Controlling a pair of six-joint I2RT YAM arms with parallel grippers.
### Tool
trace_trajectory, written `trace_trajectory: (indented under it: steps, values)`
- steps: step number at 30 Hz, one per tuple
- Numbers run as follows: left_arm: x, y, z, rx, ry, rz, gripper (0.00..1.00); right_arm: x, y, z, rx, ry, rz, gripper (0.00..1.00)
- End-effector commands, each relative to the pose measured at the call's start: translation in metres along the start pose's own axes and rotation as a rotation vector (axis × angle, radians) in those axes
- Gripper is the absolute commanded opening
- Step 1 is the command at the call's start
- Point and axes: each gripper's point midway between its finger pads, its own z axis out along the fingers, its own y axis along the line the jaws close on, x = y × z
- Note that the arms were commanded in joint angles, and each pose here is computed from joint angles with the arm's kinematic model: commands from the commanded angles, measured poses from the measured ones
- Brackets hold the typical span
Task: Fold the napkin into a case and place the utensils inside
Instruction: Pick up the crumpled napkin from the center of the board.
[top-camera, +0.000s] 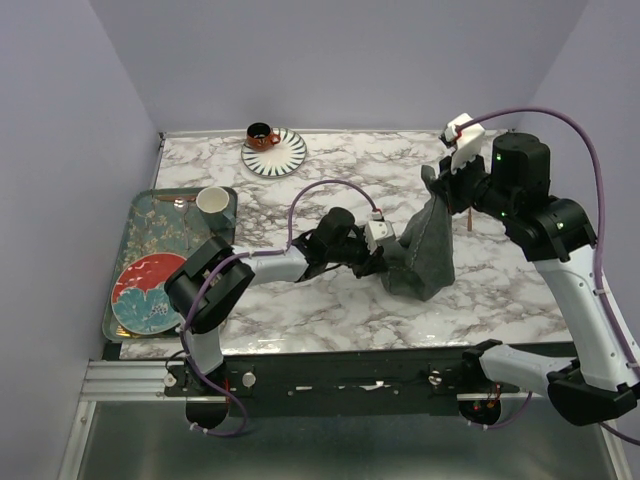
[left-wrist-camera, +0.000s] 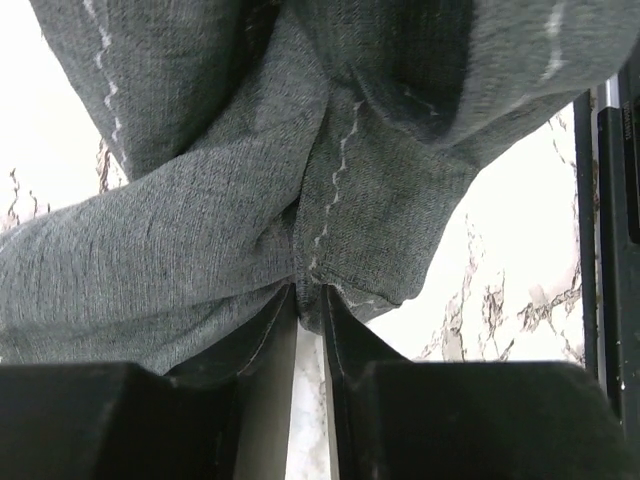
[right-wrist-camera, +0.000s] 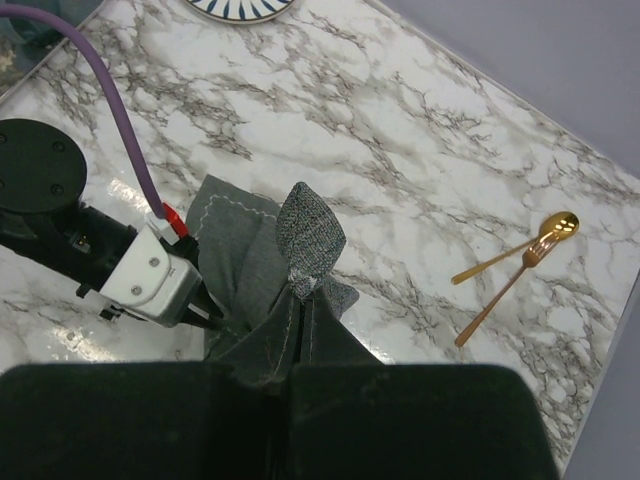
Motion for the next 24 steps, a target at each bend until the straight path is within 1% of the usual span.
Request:
trace_trajectory:
  steps: [1, 2, 4, 6, 8, 9, 10, 11, 12, 13, 14, 15, 16, 17, 18, 19, 20, 21, 22, 23, 24]
  values:
    - [-0.021, -0.002, 0.005, 0.001, -0.032, 0.012, 0.16, -0.003, -0.01, -0.008, 0.066, -0.022, 0.021, 0.01]
    - [-0.021, -0.002, 0.004, 0.0, -0.027, 0.009, 0.01, -0.002, -0.012, -0.01, 0.077, -0.023, 0.022, 0.01]
    - [-0.033, -0.003, -0.003, -0.013, -0.037, 0.014, 0.0, -0.003, -0.016, -0.013, 0.107, -0.026, 0.029, 0.01]
    - [-0.044, -0.005, -0.013, -0.018, -0.05, 0.021, 0.0, -0.001, -0.031, -0.022, 0.197, -0.025, 0.035, 0.01]
    - [-0.064, -0.005, -0.035, -0.042, -0.065, 0.007, 0.0, 0.0, -0.041, -0.03, 0.262, -0.031, 0.043, 0.01]
    - [-0.075, -0.003, -0.045, -0.054, -0.079, 0.002, 0.0, 0.004, -0.051, -0.035, 0.321, -0.021, 0.045, 0.01]
    - [-0.085, 0.003, -0.068, -0.083, -0.078, -0.026, 0.0, 0.005, -0.054, -0.046, 0.353, -0.036, 0.044, 0.01]
    - [-0.091, 0.004, -0.081, -0.074, -0.076, -0.039, 0.0, 0.006, -0.06, -0.052, 0.388, -0.04, 0.045, 0.01]
    - [-0.108, 0.007, -0.095, -0.077, -0.095, -0.036, 0.0, 0.013, -0.066, -0.056, 0.43, -0.025, 0.042, 0.01]
    - [-0.101, 0.001, -0.115, -0.071, -0.036, -0.07, 0.0, 0.014, -0.067, -0.067, 0.449, -0.042, 0.034, 0.01]
    - [-0.102, 0.018, -0.136, -0.119, -0.028, -0.09, 0.0, 0.019, -0.067, -0.071, 0.455, -0.033, 0.027, 0.01]
    - [-0.107, 0.022, -0.15, -0.142, -0.026, -0.095, 0.0, 0.022, -0.064, -0.073, 0.441, -0.03, 0.017, 0.01]
    - [-0.102, 0.023, -0.171, -0.178, 0.0, -0.121, 0.0, 0.03, -0.059, -0.072, 0.417, -0.011, 0.003, 0.01]
    - [-0.099, 0.037, -0.191, -0.234, 0.005, -0.114, 0.0, 0.036, -0.054, -0.077, 0.394, -0.01, -0.01, 0.01]
    - [-0.094, 0.046, -0.206, -0.288, 0.019, -0.115, 0.0, 0.039, -0.041, -0.073, 0.318, -0.011, -0.023, 0.01]
    - [-0.088, 0.044, -0.22, -0.315, 0.042, -0.119, 0.0, 0.051, -0.032, -0.065, 0.263, 0.02, -0.051, 0.01]
    - [-0.083, 0.049, -0.229, -0.346, 0.064, -0.094, 0.0, 0.057, -0.021, -0.062, 0.201, 0.028, -0.074, 0.01]
    - [-0.074, 0.054, -0.239, -0.378, 0.09, -0.101, 0.0, 0.061, 0.001, -0.052, 0.072, 0.022, -0.094, 0.01]
    - [-0.063, 0.057, -0.246, -0.409, 0.128, -0.127, 0.0, 0.068, 0.011, -0.044, 0.005, 0.035, -0.123, 0.01]
    - [-0.056, 0.059, -0.249, -0.42, 0.143, -0.148, 0.0, 0.084, 0.023, -0.032, -0.066, 0.071, -0.133, 0.01]
    - [-0.044, 0.06, -0.251, -0.432, 0.16, -0.188, 0.0, 0.092, 0.04, -0.018, -0.178, 0.095, -0.136, 0.01]
